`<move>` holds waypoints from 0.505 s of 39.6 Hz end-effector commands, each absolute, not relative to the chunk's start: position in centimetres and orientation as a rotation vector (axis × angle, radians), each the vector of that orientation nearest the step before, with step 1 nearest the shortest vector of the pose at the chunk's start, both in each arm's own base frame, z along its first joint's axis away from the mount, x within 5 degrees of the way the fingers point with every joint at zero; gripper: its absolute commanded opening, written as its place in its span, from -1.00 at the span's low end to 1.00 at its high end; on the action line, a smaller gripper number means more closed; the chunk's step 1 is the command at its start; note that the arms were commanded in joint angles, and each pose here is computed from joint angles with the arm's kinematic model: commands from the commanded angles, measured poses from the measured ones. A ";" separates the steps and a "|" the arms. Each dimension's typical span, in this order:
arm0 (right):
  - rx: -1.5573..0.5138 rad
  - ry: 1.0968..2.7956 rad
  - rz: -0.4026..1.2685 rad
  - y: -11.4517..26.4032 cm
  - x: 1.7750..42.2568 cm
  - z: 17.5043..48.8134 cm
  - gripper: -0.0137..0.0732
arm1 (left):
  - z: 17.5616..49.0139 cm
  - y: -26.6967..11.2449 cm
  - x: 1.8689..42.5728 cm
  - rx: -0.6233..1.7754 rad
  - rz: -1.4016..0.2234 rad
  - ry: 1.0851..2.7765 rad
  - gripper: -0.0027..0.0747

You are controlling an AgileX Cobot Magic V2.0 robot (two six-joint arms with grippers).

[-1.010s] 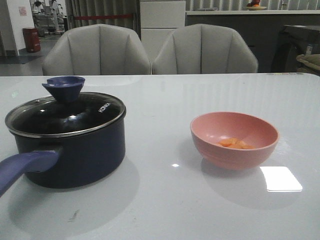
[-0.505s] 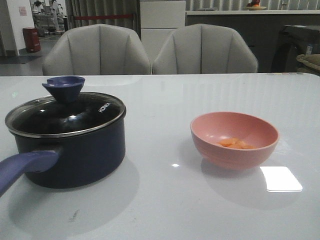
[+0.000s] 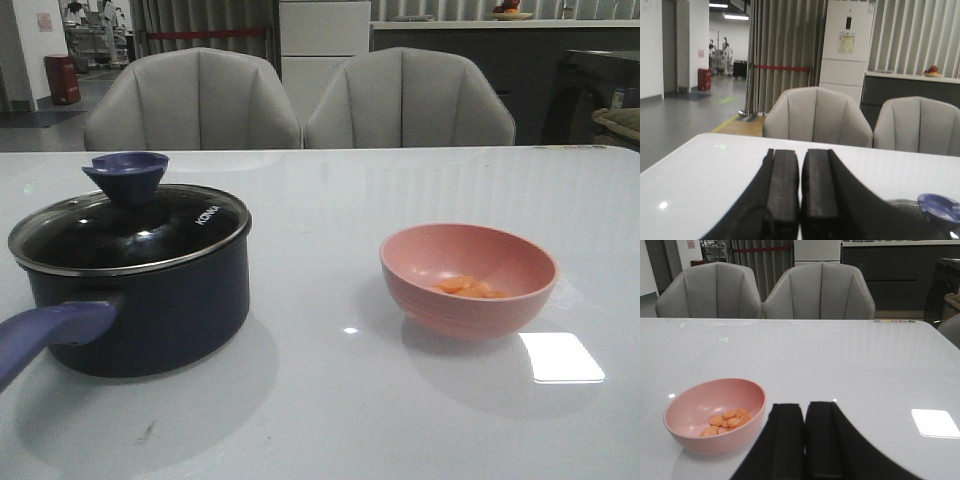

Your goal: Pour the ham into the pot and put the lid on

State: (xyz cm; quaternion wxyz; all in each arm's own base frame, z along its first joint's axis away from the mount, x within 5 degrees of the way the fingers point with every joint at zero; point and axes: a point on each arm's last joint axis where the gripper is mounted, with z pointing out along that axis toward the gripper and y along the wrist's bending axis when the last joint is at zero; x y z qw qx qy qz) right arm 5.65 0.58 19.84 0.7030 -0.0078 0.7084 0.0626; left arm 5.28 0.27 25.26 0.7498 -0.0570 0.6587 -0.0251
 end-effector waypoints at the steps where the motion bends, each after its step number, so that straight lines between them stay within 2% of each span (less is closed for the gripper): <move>1: -0.017 1.483 0.125 0.5 5.5 20.3 -0.37 | 28.0 0.2 5.7 -0.131 -0.085 1.521 -0.64; 7: -0.017 1.483 0.125 0.5 5.5 20.3 -0.37 | 29.3 0.0 6.6 -0.126 -0.098 1.719 -0.64; 20: -0.017 1.483 0.125 0.5 5.5 20.3 -0.37 | 28.6 -0.4 7.5 -0.078 -0.135 1.759 -0.63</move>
